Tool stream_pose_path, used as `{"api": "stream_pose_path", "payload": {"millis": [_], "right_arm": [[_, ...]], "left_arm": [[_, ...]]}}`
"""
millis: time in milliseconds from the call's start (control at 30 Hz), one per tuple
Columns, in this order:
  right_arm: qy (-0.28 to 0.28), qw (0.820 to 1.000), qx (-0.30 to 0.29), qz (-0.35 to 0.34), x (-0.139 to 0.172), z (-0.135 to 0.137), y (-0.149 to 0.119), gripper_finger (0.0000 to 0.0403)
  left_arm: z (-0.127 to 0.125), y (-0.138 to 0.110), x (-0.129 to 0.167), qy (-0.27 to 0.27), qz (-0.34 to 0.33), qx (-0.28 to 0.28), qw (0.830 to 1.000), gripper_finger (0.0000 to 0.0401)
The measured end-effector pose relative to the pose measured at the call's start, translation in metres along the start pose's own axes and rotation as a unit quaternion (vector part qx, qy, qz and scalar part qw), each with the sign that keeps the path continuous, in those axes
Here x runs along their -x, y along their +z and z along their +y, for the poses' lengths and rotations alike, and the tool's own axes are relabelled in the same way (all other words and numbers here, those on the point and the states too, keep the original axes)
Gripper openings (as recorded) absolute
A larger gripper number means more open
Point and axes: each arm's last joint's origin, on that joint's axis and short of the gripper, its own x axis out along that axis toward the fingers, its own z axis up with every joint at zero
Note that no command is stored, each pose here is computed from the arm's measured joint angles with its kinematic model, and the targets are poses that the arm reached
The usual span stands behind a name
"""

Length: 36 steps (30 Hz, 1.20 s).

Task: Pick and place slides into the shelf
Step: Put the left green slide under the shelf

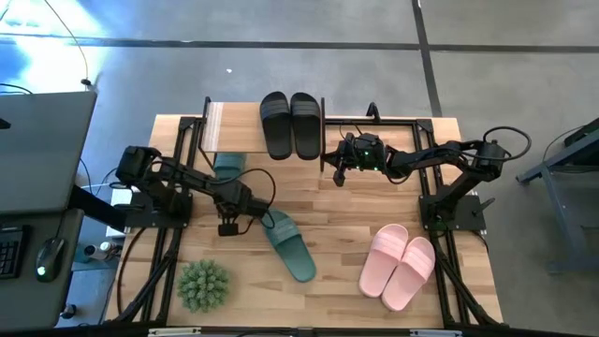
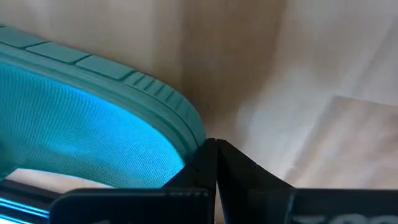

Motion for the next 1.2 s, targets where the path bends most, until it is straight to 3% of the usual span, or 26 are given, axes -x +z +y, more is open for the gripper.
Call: {"api": "stream_pose_path", "payload": {"millis": [633, 967, 1200], "right_arm": [[0.0, 1.0, 0.001, -0.001, 0.0, 0.0, 0.0, 0.0], [0.0, 1.0, 0.0, -0.001, 0.0, 0.0, 0.0, 0.0], [0.0, 1.0, 0.0, -0.001, 0.0, 0.0, 0.0, 0.0]], "left_arm": [[0.046, 0.014, -0.011, 0.03, -0.034, 0.074, 0.996, 0.0], [0.052, 0.014, -0.012, 0.03, -0.031, 0.088, 0.995, 0.0], [0.054, 0.014, -0.012, 0.066, -0.035, 0.112, 0.991, 0.0]]}}
